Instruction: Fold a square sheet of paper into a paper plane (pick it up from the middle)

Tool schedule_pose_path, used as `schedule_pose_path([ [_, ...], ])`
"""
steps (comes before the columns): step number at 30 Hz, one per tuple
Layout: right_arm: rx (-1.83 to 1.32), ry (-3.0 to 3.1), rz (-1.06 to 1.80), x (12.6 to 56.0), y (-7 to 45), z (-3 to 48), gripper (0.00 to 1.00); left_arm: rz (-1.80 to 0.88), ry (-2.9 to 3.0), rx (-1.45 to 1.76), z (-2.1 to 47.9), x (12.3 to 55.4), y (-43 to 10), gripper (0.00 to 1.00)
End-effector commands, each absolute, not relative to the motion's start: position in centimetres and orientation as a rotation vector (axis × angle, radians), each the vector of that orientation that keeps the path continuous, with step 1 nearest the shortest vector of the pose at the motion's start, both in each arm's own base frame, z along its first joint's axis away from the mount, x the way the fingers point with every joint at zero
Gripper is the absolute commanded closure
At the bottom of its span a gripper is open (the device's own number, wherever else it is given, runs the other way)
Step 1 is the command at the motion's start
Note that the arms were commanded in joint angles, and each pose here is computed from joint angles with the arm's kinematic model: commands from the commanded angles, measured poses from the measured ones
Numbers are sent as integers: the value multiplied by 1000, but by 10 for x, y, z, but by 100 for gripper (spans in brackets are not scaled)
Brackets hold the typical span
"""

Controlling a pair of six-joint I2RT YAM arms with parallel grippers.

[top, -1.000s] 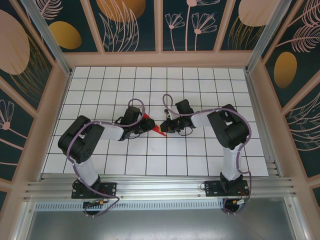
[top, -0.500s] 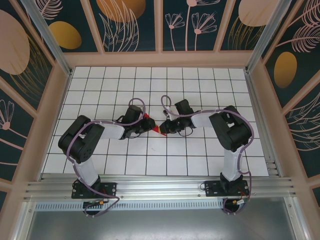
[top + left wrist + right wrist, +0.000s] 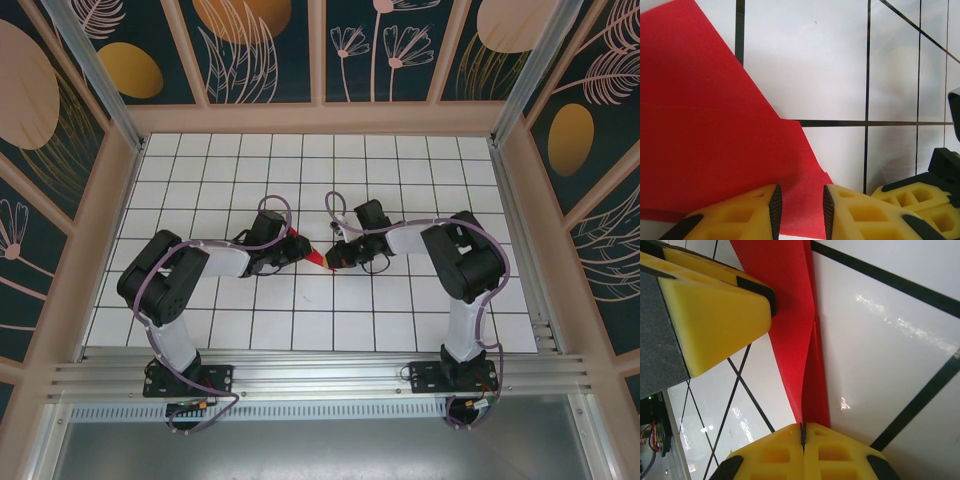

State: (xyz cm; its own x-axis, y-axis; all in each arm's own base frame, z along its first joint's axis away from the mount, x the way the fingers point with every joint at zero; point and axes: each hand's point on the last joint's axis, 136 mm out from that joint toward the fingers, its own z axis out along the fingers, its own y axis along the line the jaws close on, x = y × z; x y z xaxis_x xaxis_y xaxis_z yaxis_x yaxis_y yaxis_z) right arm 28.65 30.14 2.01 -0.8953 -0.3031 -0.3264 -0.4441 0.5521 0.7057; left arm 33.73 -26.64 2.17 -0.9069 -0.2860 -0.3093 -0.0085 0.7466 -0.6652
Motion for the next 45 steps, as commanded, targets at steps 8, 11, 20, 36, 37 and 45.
schedule_pose_path([
  [8,-579,2709,1226,276,282,12,91,-714,2672,-324,-25,330,-233,69],
  [11,-582,2714,1224,273,279,12,89,-702,2677,-324,-27,330,-232,69],
  [20,-538,2726,1201,271,266,8,93,-687,2686,-315,-28,330,-230,69],
  [36,-518,2585,1101,294,282,65,84,-687,2688,-311,-28,331,-231,70],
  [37,-525,2578,1104,294,288,67,84,-686,2688,-313,-28,331,-231,70],
  [45,-556,2651,1146,289,310,42,86,-686,2690,-310,-29,330,-231,70],
])
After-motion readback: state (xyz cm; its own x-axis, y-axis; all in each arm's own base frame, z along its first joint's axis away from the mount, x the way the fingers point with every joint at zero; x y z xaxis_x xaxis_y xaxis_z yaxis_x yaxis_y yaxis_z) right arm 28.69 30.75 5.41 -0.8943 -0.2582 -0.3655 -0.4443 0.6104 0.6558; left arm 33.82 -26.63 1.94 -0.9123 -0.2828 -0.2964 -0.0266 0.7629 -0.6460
